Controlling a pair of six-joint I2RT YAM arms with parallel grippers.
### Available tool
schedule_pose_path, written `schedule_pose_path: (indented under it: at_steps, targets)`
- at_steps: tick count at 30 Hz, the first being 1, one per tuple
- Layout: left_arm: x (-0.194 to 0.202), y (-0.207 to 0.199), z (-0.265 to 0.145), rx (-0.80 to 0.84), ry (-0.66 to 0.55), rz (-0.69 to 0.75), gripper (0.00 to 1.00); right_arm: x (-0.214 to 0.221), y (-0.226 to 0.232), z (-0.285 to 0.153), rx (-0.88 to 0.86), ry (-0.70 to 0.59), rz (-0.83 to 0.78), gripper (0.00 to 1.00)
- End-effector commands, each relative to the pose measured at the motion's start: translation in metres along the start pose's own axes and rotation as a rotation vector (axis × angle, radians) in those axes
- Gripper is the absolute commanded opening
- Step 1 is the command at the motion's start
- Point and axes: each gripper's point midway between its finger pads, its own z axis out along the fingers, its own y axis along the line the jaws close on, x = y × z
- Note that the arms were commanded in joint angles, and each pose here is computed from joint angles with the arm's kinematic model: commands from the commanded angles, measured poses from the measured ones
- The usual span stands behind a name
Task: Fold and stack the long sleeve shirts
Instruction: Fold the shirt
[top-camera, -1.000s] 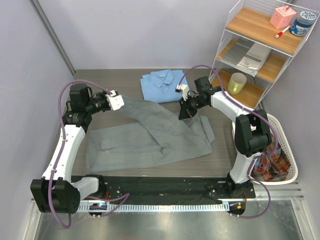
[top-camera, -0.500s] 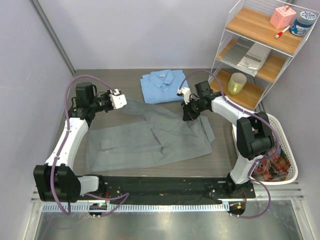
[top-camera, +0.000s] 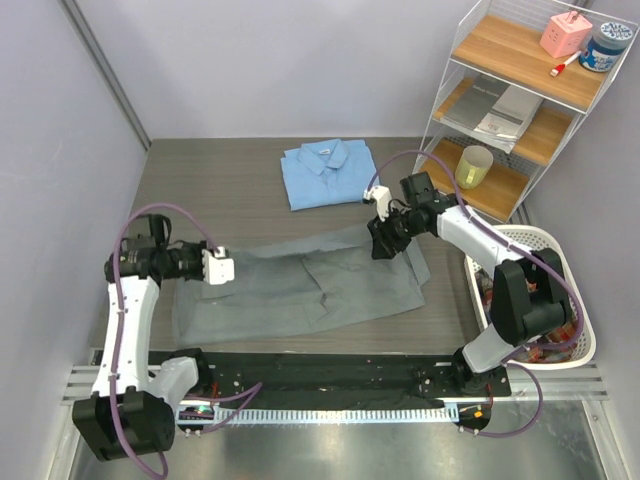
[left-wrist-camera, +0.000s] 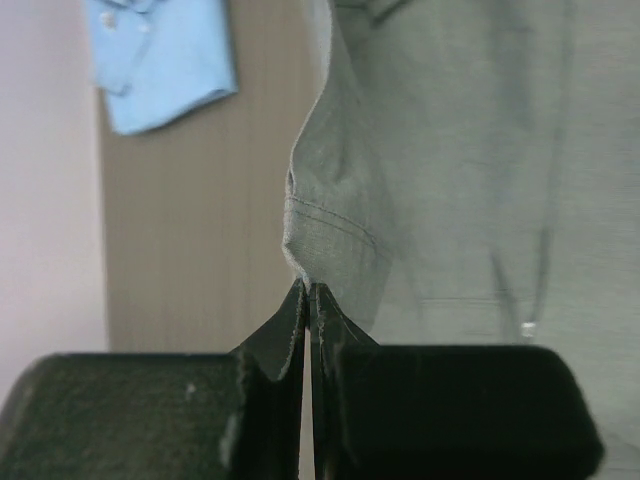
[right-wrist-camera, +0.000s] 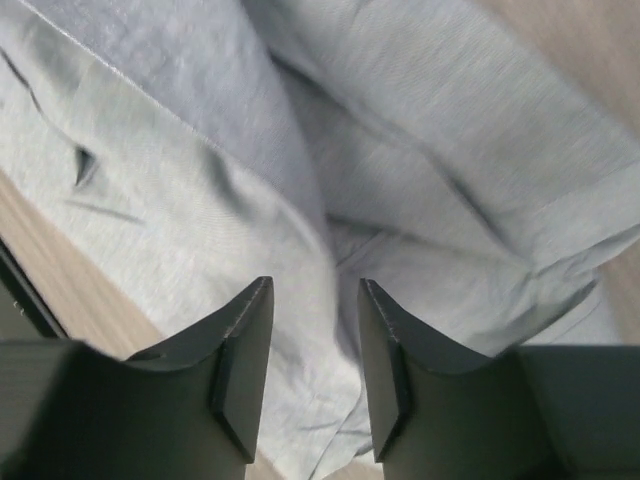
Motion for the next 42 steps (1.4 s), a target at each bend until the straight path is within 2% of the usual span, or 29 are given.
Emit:
schedule_pose_path:
  at_steps: [1, 4, 8, 11, 13, 17, 19, 24, 25, 28, 32, 33, 34, 37, 39, 42]
  targets:
    - [0.002, -0.067, 0.008, 0.153, -0.043, -0.01, 0.0, 0.032, 0.01, -0.001, -0.02, 0.088, 0.0, 0.49]
    - [0.007, -0.101, 0.014, 0.216, -0.047, -0.017, 0.0, 0.046, 0.01, -0.001, -0.01, 0.128, -0.004, 0.47]
    - [0.026, -0.13, 0.011, 0.271, 0.052, -0.03, 0.0, 0.061, 0.023, -0.017, -0.034, 0.153, -0.082, 0.48]
    - [0.029, -0.119, 0.007, 0.222, 0.077, -0.039, 0.0, 0.072, 0.029, -0.025, -0.03, 0.162, -0.121, 0.52]
    - [0.025, -0.093, 0.001, 0.139, 0.088, -0.035, 0.0, 0.08, 0.029, -0.026, -0.024, 0.187, -0.114, 0.52]
    - [0.024, -0.068, -0.013, 0.089, 0.135, 0.0, 0.0, 0.094, 0.026, -0.023, -0.017, 0.232, -0.113, 0.45]
    - [0.031, -0.076, -0.015, 0.135, 0.167, -0.006, 0.0, 0.098, 0.025, -0.022, -0.014, 0.25, -0.107, 0.38]
    - [0.063, -0.115, -0.004, 0.254, 0.233, 0.041, 0.0, 0.103, 0.028, -0.026, -0.024, 0.266, -0.108, 0.34]
    - [0.071, -0.123, -0.001, 0.267, 0.254, 0.047, 0.02, 0.103, 0.031, -0.028, -0.032, 0.268, -0.105, 0.34]
    - [0.09, -0.142, 0.004, 0.302, 0.312, 0.099, 0.36, 0.093, 0.038, -0.034, -0.055, 0.239, -0.102, 0.35]
    - [0.084, -0.132, -0.004, 0.257, 0.326, -0.043, 0.51, 0.061, 0.042, -0.041, -0.062, 0.156, -0.079, 0.35]
    - [0.077, -0.133, -0.008, 0.257, 0.32, -0.146, 0.57, 0.054, 0.044, -0.041, -0.076, 0.135, -0.069, 0.35]
    - [0.068, -0.112, -0.017, 0.219, 0.317, -0.166, 0.62, 0.046, 0.043, -0.04, -0.079, 0.12, -0.06, 0.35]
    - [0.047, -0.104, -0.021, 0.263, 0.244, -0.326, 0.67, 0.038, 0.038, -0.034, -0.064, 0.103, -0.024, 0.35]
    - [0.036, -0.08, -0.018, 0.236, 0.173, -0.38, 0.76, 0.04, 0.027, -0.023, -0.034, 0.116, 0.013, 0.34]
    - [0.034, -0.062, -0.005, 0.221, 0.115, -0.435, 0.8, 0.041, 0.012, -0.013, 0.01, 0.141, 0.057, 0.35]
